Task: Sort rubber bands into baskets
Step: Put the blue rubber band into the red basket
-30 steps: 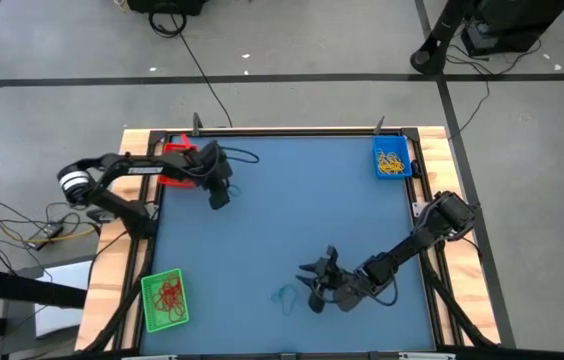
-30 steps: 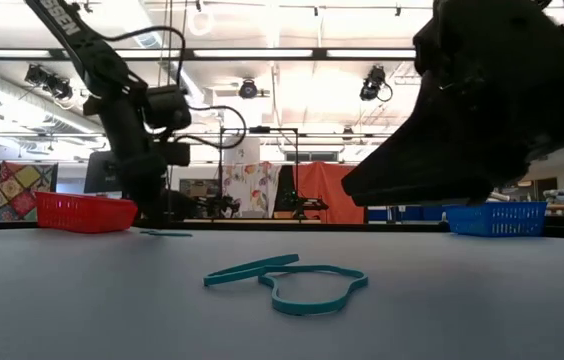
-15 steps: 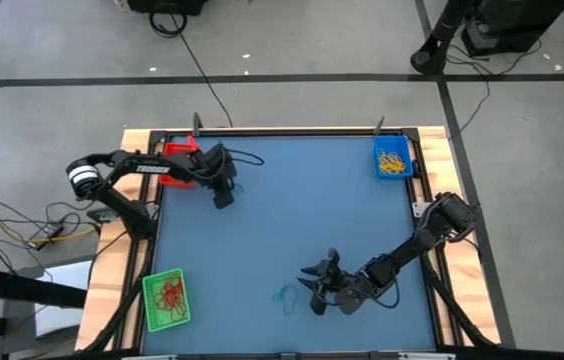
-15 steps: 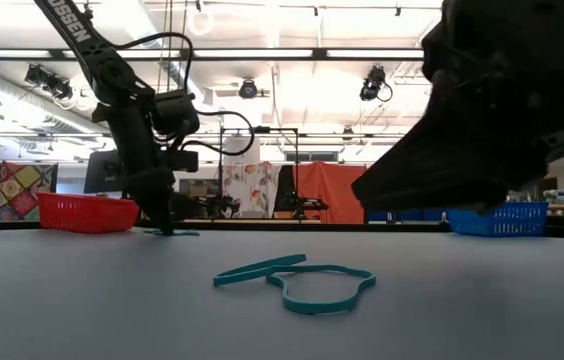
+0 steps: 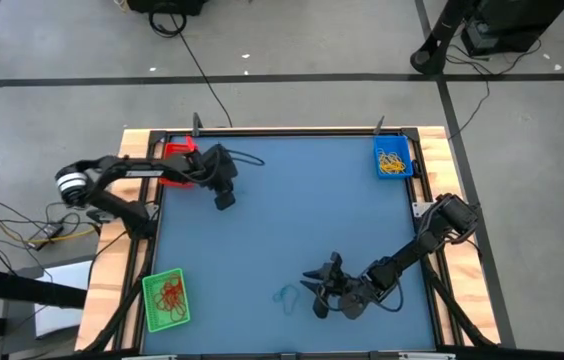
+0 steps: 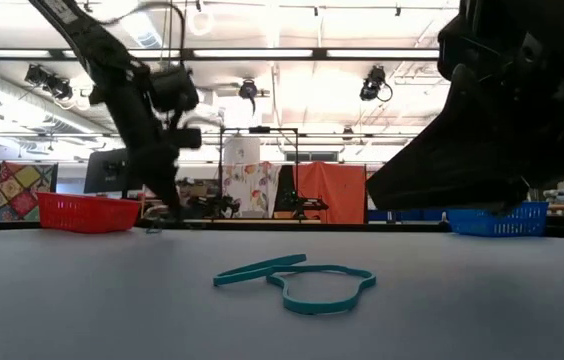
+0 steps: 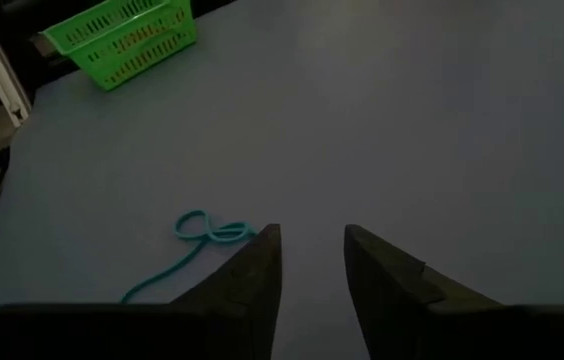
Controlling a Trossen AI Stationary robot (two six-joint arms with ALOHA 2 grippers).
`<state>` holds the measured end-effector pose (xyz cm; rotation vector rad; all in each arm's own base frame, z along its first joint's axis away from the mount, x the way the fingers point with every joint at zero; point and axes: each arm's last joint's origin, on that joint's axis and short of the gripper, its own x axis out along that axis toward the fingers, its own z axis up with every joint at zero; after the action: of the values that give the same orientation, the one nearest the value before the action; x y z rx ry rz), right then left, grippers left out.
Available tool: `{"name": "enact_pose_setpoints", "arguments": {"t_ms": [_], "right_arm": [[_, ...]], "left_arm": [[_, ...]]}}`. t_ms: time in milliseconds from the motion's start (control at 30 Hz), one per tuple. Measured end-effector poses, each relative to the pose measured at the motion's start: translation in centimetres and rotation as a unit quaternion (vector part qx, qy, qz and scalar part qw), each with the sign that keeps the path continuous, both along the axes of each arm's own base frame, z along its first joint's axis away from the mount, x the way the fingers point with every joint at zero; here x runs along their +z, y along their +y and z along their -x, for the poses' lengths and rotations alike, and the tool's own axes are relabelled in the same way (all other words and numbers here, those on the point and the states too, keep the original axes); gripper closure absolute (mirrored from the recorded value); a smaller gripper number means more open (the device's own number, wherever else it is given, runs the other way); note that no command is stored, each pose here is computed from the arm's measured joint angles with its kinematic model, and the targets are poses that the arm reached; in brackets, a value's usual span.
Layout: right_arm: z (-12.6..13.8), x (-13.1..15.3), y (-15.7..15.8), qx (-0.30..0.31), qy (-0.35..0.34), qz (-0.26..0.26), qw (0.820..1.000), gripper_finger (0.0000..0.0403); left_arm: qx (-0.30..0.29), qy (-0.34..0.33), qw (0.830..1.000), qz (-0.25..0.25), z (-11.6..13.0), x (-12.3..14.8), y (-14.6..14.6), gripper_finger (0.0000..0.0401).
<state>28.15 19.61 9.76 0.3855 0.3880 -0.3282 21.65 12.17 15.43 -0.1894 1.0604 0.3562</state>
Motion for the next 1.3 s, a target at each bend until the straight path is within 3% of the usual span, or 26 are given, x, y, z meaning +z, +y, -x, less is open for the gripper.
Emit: {"name": "enact_pose_setpoints", "arguments": {"t_ms": [200, 300, 433, 533, 767, 1067, 1300], "right_arm": [[0.2, -0.1, 0.1, -0.003, 0.0, -0.005, 1.0, 0.0282], [0.2, -0.1, 0.1, -0.002, 0.002, -0.001, 1.0, 0.0282], [-0.1, -0.1, -0.3, -0.001, 0.01, 0.014, 1.0, 0.0282], [-0.5, -0.2, -0.9, 0.002, 0.018, 0.029, 0.999, 0.0282], [-1.7, -0.3, -2.5, 0.034, 0.048, 0.046, 0.997, 0.0282], [-2.0, -0.3, -3.0, 0.079, 0.067, 0.073, 0.992, 0.0282], [-3.1, 0.3, -3.5, 0.162, 0.052, 0.109, 0.979, 0.0262]], "left_arm": [[0.045, -0.034, 0.998, -0.021, 1.3, 4.2, -0.6, 0.04], [0.107, -0.032, 0.992, -0.063, 2.6, 6.6, -0.9, 0.04], [0.224, 0.008, 0.964, -0.143, 4.8, 8.9, -1.3, 0.04], [0.275, 0.028, 0.945, -0.174, 6.2, 9.9, -1.6, 0.04], [0.352, 0.039, 0.92, -0.169, 7.6, 9.6, -0.8, 0.0398], [0.44, 0.084, 0.883, -0.14, 8.9, 6.6, 1.0, 0.0365], [0.442, 0.073, 0.888, -0.102, 9.1, 6.2, 1.3, 0.0291]]}}
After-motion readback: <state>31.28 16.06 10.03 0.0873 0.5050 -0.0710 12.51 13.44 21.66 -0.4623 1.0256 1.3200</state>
